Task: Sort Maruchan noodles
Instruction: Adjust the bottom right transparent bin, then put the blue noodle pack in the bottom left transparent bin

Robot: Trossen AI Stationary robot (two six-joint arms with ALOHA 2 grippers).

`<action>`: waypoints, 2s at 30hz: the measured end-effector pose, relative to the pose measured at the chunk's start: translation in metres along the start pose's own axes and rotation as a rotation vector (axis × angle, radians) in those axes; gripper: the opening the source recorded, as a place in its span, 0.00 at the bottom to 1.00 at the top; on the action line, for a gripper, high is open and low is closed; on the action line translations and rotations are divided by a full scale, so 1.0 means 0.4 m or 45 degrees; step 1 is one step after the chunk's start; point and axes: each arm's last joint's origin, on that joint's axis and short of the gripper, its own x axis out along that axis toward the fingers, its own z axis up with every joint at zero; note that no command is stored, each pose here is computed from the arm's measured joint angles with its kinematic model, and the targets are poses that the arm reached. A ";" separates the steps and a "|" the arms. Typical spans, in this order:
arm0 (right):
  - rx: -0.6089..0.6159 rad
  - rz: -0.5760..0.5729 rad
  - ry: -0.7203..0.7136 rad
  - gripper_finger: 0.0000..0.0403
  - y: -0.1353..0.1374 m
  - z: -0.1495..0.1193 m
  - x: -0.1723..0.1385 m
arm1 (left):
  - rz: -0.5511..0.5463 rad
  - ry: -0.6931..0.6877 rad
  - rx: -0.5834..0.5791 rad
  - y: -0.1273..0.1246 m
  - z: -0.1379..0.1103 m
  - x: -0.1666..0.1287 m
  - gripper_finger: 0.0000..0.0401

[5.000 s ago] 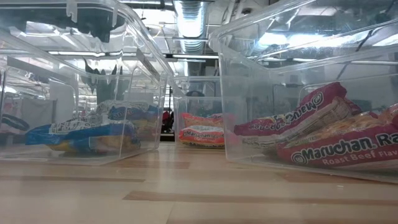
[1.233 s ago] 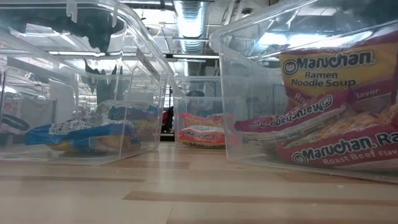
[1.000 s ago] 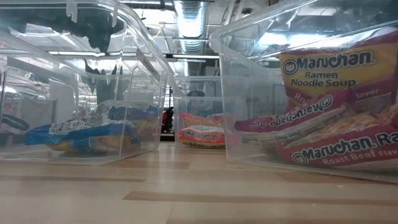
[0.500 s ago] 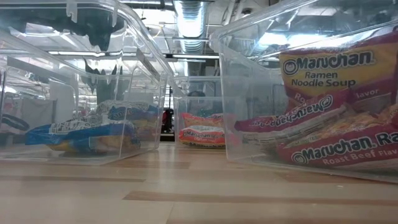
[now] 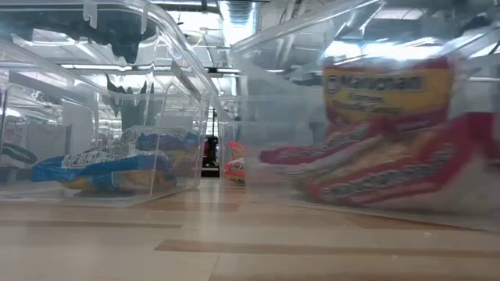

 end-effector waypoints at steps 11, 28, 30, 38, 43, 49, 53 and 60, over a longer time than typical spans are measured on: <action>0.052 0.007 0.106 0.07 -0.028 -0.009 -0.041 | -0.001 0.000 0.000 0.000 0.000 0.000 0.00; 0.161 -0.473 0.128 0.08 -0.093 -0.099 -0.055 | -0.001 0.002 0.000 0.000 -0.001 0.000 0.00; 0.154 -0.476 0.105 0.08 -0.093 -0.099 -0.055 | -0.001 0.002 0.000 0.000 -0.001 0.000 0.00; 0.140 -0.488 0.048 0.10 -0.095 -0.095 -0.055 | -0.001 0.002 -0.008 0.000 -0.001 0.000 0.00; 0.139 -0.492 0.046 0.10 -0.095 -0.095 -0.056 | -0.001 0.002 -0.008 0.000 -0.001 0.000 0.00; 0.133 -0.509 0.019 0.10 -0.098 -0.094 -0.057 | -0.001 0.002 -0.009 0.000 -0.001 0.000 0.00; 0.133 -0.522 0.020 0.10 -0.100 -0.094 -0.058 | -0.001 0.002 -0.009 0.000 -0.001 0.000 0.00; 0.133 -0.523 0.020 0.10 -0.100 -0.094 -0.058 | -0.001 0.002 -0.007 0.000 -0.001 0.000 0.00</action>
